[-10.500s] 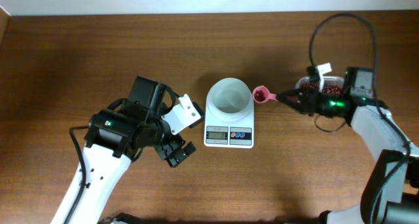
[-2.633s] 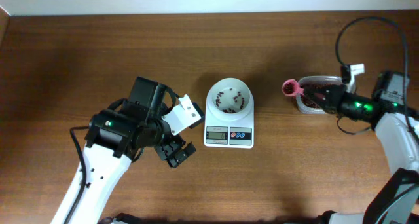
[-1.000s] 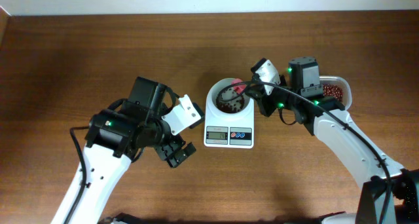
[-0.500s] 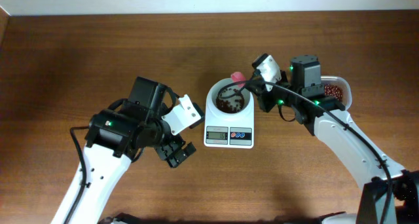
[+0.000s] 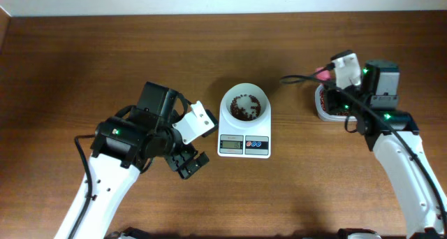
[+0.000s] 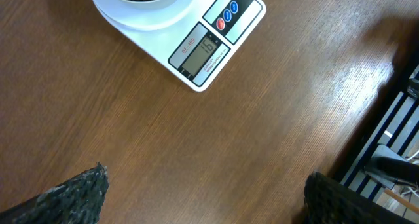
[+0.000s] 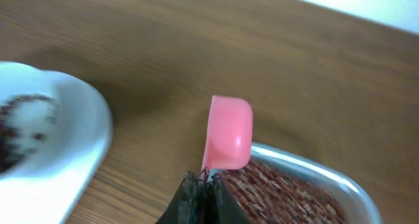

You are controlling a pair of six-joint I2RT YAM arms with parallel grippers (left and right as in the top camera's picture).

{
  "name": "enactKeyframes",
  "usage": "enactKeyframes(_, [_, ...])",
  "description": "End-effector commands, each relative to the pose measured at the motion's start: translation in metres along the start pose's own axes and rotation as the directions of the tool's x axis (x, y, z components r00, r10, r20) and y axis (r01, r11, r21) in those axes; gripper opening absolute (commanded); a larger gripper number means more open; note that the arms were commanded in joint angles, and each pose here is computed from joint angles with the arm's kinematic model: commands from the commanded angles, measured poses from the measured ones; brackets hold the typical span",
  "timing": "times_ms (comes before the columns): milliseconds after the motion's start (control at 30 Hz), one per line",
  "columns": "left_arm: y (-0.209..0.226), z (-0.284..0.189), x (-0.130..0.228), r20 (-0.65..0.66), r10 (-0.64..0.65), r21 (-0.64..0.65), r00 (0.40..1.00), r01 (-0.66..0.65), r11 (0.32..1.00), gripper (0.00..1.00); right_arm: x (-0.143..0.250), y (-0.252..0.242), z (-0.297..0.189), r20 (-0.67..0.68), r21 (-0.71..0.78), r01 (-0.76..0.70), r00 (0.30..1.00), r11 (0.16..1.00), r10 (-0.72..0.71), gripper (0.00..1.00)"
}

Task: Scoop and weigh 50g on scale
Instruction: 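Return the scoop into the bean tub with the right gripper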

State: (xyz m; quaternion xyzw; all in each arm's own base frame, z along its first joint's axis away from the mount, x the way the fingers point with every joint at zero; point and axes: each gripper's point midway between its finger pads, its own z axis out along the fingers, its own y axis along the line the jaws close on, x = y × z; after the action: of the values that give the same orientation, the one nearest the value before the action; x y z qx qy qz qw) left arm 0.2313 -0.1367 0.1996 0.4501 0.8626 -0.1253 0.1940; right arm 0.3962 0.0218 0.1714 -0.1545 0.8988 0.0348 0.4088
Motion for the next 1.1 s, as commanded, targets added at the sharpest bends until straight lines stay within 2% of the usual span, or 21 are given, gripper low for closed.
enactKeyframes(0, [-0.002,-0.001,0.0,0.011,0.014,0.008,1.0,-0.014,1.0,0.99,0.012,-0.039,-0.015,-0.056,0.175,-0.037,0.997,0.984,0.047,0.04])
enactKeyframes(133, [-0.002,-0.001,0.0,0.011,0.014,0.008,1.0,-0.014,1.0,0.99,0.046,-0.066,-0.02,-0.173,0.289,-0.056,0.979,0.956,0.109,0.04])
enactKeyframes(367, [-0.002,-0.001,0.0,0.011,0.014,0.008,1.0,-0.014,1.0,0.99,0.088,-0.079,0.008,-0.302,0.293,-0.078,0.938,0.953,0.17,0.04])
enactKeyframes(533, [-0.002,-0.001,0.0,0.011,0.014,0.008,1.0,-0.014,1.0,0.99,0.081,-0.096,0.018,-0.226,0.385,-0.16,0.939,0.909,0.261,0.04])
enactKeyframes(667, [-0.002,-0.001,0.0,0.011,0.014,0.008,1.0,-0.014,1.0,0.99,0.079,-0.097,0.02,-0.218,0.386,-0.16,0.941,0.908,0.259,0.04])
enactKeyframes(833, [-0.002,-0.001,0.0,0.011,0.014,0.008,1.0,-0.014,1.0,0.99,0.095,-0.094,0.034,-0.265,0.37,-0.165,0.924,0.914,0.274,0.04])
enactKeyframes(900, [-0.002,-0.001,0.0,0.011,0.014,0.008,1.0,-0.014,1.0,0.99,0.094,-0.091,0.037,-0.245,0.363,-0.216,0.916,0.907,0.316,0.04])
enactKeyframes(1067, [-0.002,-0.001,0.0,0.011,0.014,0.008,1.0,-0.014,1.0,0.99,0.086,-0.088,0.041,-0.214,0.328,-0.23,0.927,0.916,0.309,0.04])
